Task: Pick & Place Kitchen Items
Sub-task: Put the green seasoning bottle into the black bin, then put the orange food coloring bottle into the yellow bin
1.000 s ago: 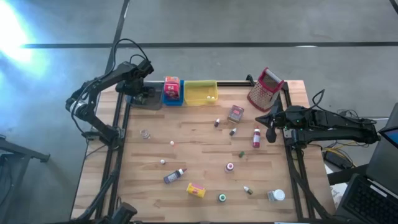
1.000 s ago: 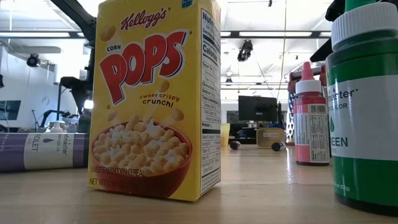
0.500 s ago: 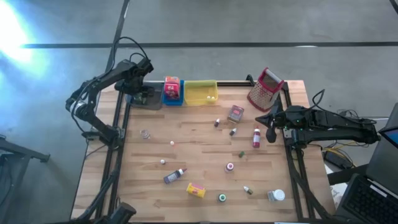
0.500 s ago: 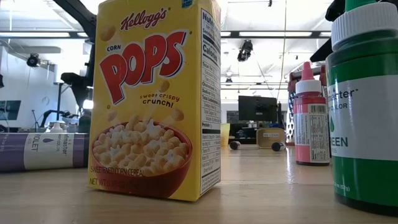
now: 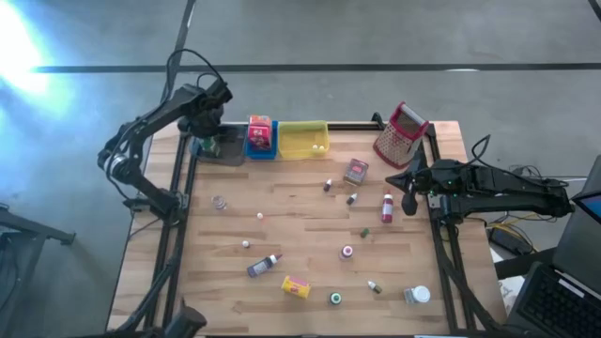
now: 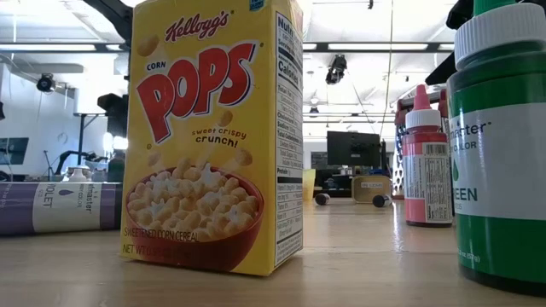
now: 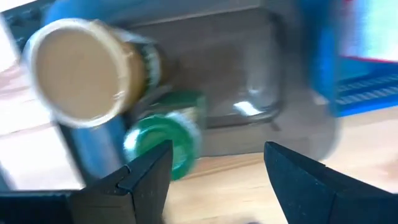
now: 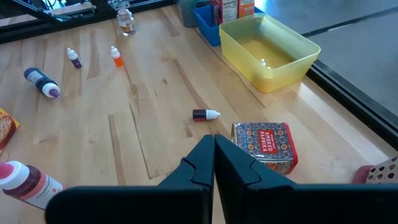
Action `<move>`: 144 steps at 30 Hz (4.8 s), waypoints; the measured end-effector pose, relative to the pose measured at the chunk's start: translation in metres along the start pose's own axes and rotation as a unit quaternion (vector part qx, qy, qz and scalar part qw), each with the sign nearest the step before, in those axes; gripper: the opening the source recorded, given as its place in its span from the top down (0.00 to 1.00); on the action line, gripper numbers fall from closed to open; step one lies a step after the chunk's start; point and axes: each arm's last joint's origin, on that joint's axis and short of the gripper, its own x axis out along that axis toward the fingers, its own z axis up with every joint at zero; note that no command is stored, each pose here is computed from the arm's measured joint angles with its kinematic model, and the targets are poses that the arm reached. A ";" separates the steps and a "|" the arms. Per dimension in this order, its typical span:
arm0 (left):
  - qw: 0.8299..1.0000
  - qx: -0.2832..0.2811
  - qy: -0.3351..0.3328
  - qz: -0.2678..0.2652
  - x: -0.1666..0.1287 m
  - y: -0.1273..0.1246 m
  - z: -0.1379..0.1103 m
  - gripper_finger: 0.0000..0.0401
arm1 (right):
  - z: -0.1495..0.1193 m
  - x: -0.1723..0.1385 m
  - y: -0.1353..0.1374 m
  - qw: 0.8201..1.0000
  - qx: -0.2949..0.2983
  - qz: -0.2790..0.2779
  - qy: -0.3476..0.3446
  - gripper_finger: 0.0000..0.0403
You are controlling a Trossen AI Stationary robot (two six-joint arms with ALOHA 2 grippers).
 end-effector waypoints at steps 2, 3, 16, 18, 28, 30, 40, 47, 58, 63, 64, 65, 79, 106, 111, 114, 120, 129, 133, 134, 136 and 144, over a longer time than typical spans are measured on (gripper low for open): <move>1.000 0.007 -0.006 -0.025 -0.001 -0.005 0.000 0.36 | 0.000 0.000 0.000 1.000 0.000 0.000 0.000 0.98; 0.999 0.012 -0.011 -0.035 -0.002 -0.007 0.001 0.36 | 0.000 0.000 0.000 1.000 0.000 0.000 0.000 0.98; 0.998 0.041 -0.015 -0.052 0.016 -0.028 -0.009 0.36 | 0.000 0.000 0.000 1.000 0.000 0.000 0.000 0.98; 0.998 0.034 -0.011 -0.049 0.021 -0.027 -0.010 0.36 | 0.000 0.000 0.000 1.000 0.000 0.000 0.000 0.98; 0.999 0.019 -0.030 0.036 0.030 -0.021 -0.013 0.43 | 0.000 0.000 0.000 1.000 0.000 0.000 0.000 0.98; 0.998 0.015 -0.034 0.048 0.030 -0.020 -0.013 0.44 | 0.000 0.000 0.000 1.000 0.000 0.000 0.000 0.98; 0.997 0.015 -0.032 0.064 0.030 -0.018 -0.014 0.49 | 0.000 0.000 0.000 1.000 0.000 0.000 0.000 0.98; 0.998 0.016 -0.031 0.061 0.031 -0.018 -0.014 0.49 | 0.000 0.000 0.000 1.000 0.000 0.000 0.000 0.98; 0.994 0.005 -0.021 0.109 0.043 -0.009 -0.020 0.49 | 0.000 0.000 0.000 1.000 0.000 0.000 0.000 0.98; 0.994 0.009 -0.021 0.111 0.043 -0.006 -0.018 0.49 | 0.000 0.000 0.000 1.000 0.000 0.000 0.000 0.98; 0.994 0.014 -0.021 0.107 0.042 -0.007 -0.018 0.49 | 0.000 0.000 0.000 1.000 0.000 0.000 0.000 0.98; 0.994 0.021 -0.021 0.101 0.041 -0.007 -0.017 0.49 | 0.000 0.000 0.000 1.000 0.000 0.000 0.000 0.98; 0.974 0.216 -0.006 -0.067 -0.004 -0.017 -0.033 0.49 | 0.000 0.000 0.000 1.000 0.000 0.000 0.000 0.98; 0.832 0.537 -0.041 -0.132 0.013 -0.072 -0.081 0.87 | 0.000 0.000 0.000 1.000 0.000 0.000 0.000 0.98; 0.839 0.527 -0.047 -0.126 0.027 -0.070 -0.079 0.87 | 0.000 0.000 0.000 1.000 0.000 0.000 0.000 0.98; 0.847 0.518 -0.042 -0.113 0.035 -0.067 -0.074 0.87 | 0.000 0.000 0.000 1.000 0.000 0.000 0.000 0.98; 0.860 0.500 -0.026 -0.094 0.051 -0.065 -0.062 0.87 | 0.000 0.000 0.000 1.000 0.000 0.000 0.000 0.98; 0.869 0.491 -0.029 -0.050 0.064 -0.065 -0.048 0.87 | 0.000 0.000 0.000 1.000 0.000 0.000 0.000 0.98; 0.874 0.483 -0.039 -0.041 0.066 -0.062 -0.042 0.87 | 0.000 0.000 0.000 1.000 0.000 0.000 0.000 0.98; 0.875 0.481 -0.045 -0.040 0.066 -0.062 -0.041 0.87 | 0.000 0.000 0.000 1.000 0.000 0.000 0.000 0.98; 0.876 0.478 -0.055 -0.038 0.066 -0.060 -0.037 0.87 | 0.000 0.000 0.000 1.000 0.000 0.000 0.000 0.98; 0.878 0.476 -0.025 -0.041 0.066 -0.056 -0.042 0.87 | 0.000 0.000 0.000 1.000 0.000 0.000 0.000 0.98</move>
